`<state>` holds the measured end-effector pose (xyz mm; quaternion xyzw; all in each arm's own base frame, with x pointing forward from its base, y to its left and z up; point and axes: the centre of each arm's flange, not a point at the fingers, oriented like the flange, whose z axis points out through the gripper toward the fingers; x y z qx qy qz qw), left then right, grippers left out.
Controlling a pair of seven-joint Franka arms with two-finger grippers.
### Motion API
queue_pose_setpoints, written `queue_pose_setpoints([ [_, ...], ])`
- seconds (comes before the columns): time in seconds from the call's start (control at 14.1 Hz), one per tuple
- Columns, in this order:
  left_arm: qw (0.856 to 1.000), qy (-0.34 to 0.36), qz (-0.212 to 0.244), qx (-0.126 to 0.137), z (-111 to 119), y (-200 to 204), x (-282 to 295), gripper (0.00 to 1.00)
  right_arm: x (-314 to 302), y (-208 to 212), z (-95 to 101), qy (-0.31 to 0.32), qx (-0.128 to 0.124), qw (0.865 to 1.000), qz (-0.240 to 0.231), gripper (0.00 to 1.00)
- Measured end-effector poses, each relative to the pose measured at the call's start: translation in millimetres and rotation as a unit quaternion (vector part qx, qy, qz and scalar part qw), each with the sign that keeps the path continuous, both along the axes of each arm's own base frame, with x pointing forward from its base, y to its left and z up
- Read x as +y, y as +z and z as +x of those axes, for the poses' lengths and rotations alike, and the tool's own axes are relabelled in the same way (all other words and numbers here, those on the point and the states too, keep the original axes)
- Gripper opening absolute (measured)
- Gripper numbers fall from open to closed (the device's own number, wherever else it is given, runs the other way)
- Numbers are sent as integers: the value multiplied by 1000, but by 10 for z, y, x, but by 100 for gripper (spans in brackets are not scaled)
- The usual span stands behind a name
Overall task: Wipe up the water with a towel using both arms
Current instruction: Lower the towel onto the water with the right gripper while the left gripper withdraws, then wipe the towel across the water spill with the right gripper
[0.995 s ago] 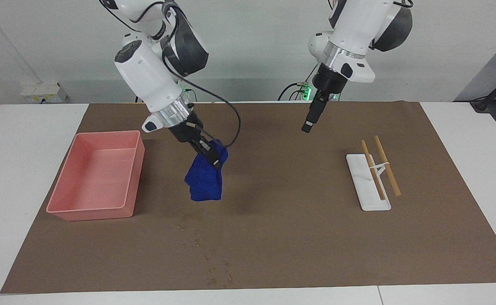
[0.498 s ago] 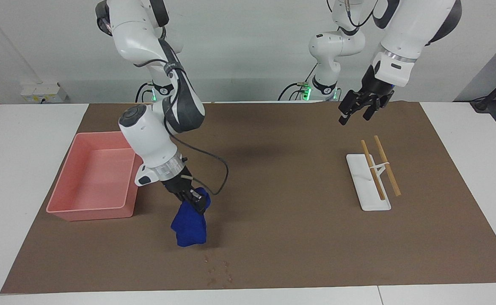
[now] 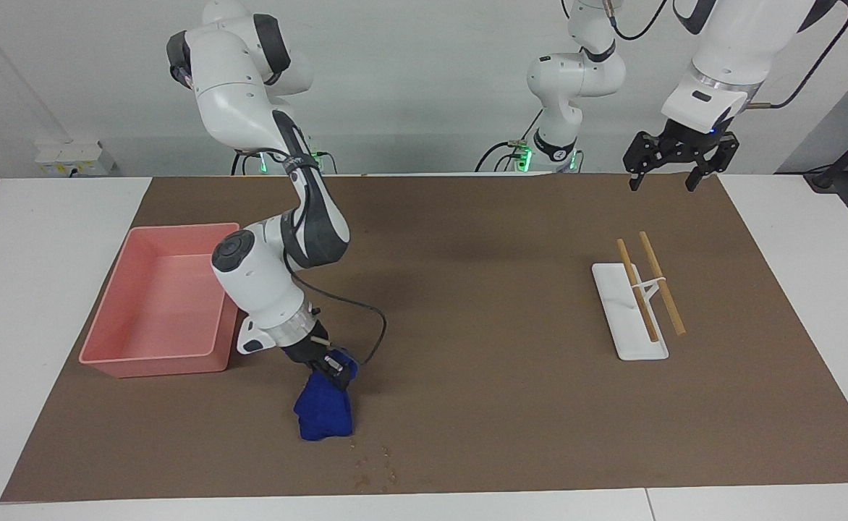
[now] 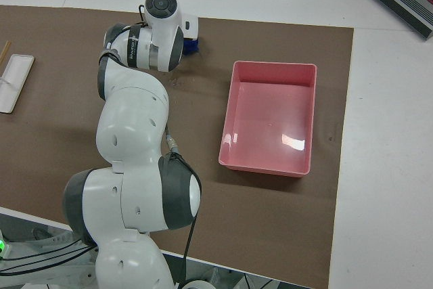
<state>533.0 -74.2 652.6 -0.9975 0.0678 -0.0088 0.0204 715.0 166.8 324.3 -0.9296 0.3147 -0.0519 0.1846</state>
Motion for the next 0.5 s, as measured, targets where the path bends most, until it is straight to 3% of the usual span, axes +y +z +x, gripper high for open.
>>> queue_pose_setpoints([
  [0.21,1000,2,5,27,-141,31,28,100,-59,-96,-74,-11,43,999,-1,22],
  [0.5,1000,9,-4,15,-140,102,153,100,-196,-171,-194,-37,92,995,12,22],
])
